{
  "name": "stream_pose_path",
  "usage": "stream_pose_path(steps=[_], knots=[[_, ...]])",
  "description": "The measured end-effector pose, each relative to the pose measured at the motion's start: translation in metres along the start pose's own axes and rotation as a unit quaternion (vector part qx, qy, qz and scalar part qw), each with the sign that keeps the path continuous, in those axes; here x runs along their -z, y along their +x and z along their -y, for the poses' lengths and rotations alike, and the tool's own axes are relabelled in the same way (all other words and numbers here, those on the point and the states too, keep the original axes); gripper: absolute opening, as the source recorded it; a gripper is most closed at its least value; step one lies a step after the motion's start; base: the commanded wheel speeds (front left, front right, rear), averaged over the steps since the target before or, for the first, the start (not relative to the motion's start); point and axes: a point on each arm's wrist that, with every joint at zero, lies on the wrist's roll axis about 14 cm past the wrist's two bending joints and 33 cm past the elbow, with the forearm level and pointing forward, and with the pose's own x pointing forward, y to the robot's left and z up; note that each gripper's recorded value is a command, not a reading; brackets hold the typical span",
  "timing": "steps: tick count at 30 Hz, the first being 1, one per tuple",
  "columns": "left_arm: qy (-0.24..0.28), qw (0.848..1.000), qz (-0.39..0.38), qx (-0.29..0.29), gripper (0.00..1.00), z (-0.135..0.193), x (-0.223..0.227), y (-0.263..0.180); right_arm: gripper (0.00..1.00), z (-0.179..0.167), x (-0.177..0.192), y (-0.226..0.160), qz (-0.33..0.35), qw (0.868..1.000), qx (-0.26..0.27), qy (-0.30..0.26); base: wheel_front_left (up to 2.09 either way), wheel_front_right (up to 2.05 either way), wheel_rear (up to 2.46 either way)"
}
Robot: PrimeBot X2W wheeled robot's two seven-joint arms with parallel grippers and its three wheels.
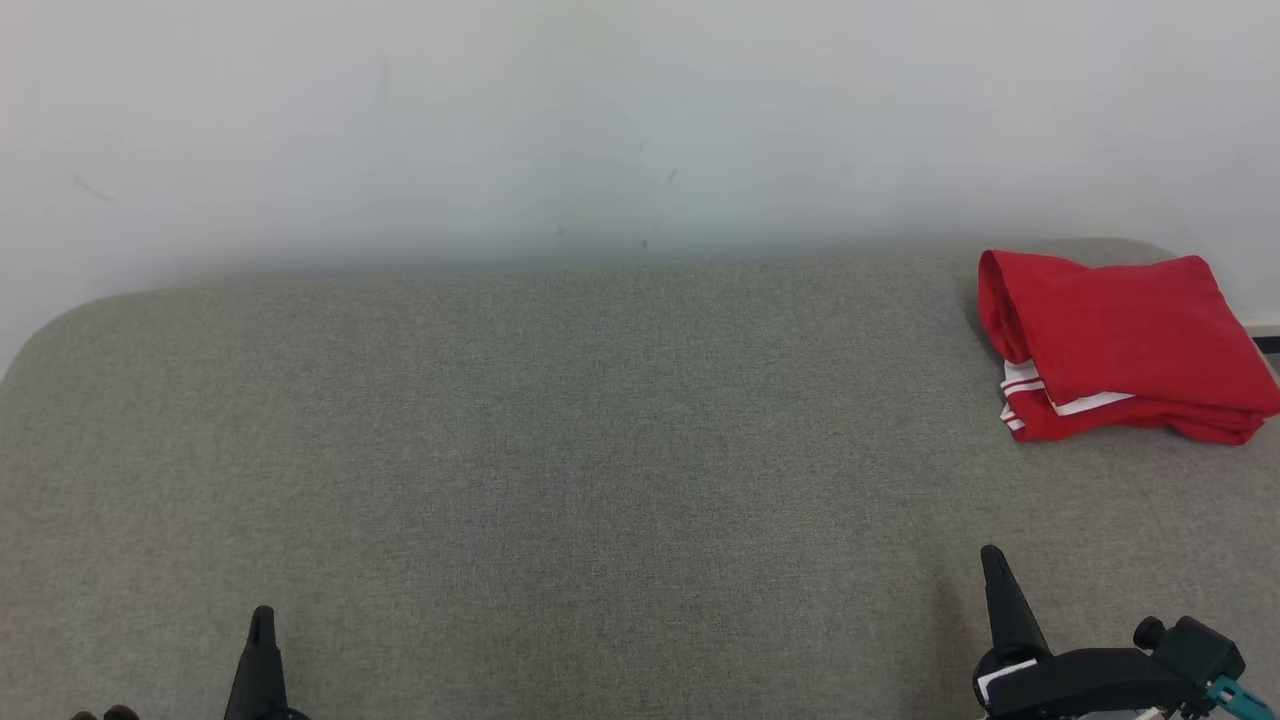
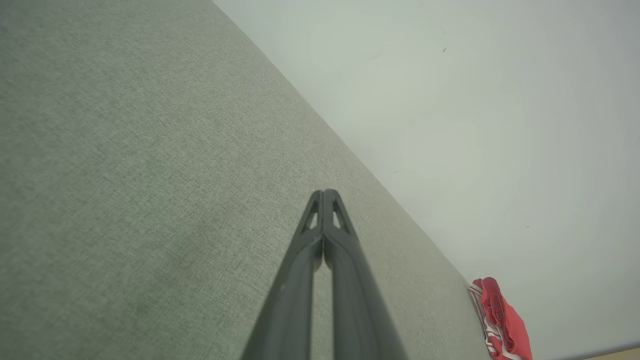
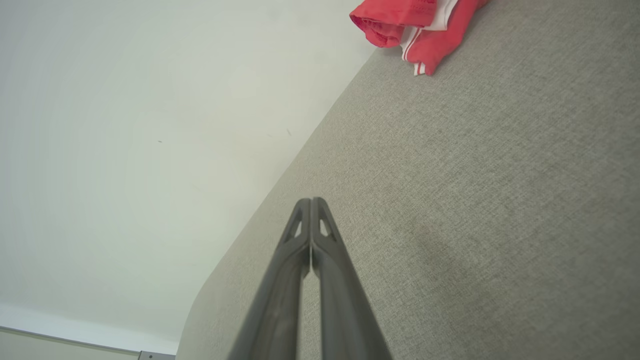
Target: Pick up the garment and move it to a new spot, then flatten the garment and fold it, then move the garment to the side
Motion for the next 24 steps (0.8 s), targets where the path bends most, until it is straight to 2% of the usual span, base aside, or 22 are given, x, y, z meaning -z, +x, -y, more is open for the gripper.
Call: stream_pose_path(steps=[24], knots=[[-0.133,0.991,-0.010,0.009,0.00,0.0073,-0.0003,0.0079,0.00,-0.0057,-0.0040,0.0058,-0.002,0.992,-0.005,0.125,0.00,0.00,0.00]])
